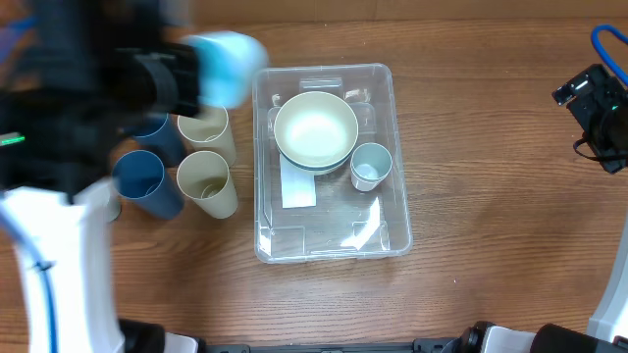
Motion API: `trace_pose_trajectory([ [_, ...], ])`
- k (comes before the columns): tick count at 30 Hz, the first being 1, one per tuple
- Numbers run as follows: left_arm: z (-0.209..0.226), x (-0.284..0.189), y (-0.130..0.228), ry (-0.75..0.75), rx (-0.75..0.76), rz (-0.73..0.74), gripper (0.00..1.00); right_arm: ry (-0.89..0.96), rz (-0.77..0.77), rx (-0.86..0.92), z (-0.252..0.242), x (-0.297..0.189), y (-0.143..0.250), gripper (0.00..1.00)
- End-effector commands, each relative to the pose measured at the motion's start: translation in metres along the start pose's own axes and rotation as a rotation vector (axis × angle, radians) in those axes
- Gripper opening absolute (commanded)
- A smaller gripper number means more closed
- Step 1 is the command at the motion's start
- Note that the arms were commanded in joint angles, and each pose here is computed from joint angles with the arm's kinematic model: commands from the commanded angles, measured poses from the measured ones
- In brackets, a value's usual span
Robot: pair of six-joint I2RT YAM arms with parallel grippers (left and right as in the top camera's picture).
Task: Pack container
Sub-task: 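Stack the light blue cup onto the cups in the bin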
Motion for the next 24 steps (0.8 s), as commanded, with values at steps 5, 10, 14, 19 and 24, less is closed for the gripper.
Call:
trace_pose_trajectory([
  [5,-0.119,0.132,0.059,0.125,0.519,0.288,0.04,-0.009,-0.011,0.004,0.002,-0.004,0.000,1.00],
  [10,-0.135,0.209,0.097,0.137,0.589,0.438,0.04,-0.009,-0.011,0.004,0.002,-0.004,0.000,1.00],
  [14,-0.130,0.242,0.114,0.127,0.599,0.510,0.04,-0.009,-0.011,0.004,0.002,-0.004,0.000,1.00],
  [19,-0.123,0.271,0.136,0.107,0.598,0.597,0.04,-0.009,-0.011,0.004,0.002,-0.004,0.000,1.00],
  [24,-0.110,0.284,0.144,0.013,0.629,0.630,0.27,-0.009,-0.011,0.004,0.002,-0.004,0.000,1.00],
])
Point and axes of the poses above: each gripper's point midway between its finger pads, its own x axis out along the fingers, its own z axis along the line the jaws close on, y = z × x, the point moved 5 cm from there along -x, back along the fingers, and after that the axes turned 8 degrees about -x, right-handed, at the moved point
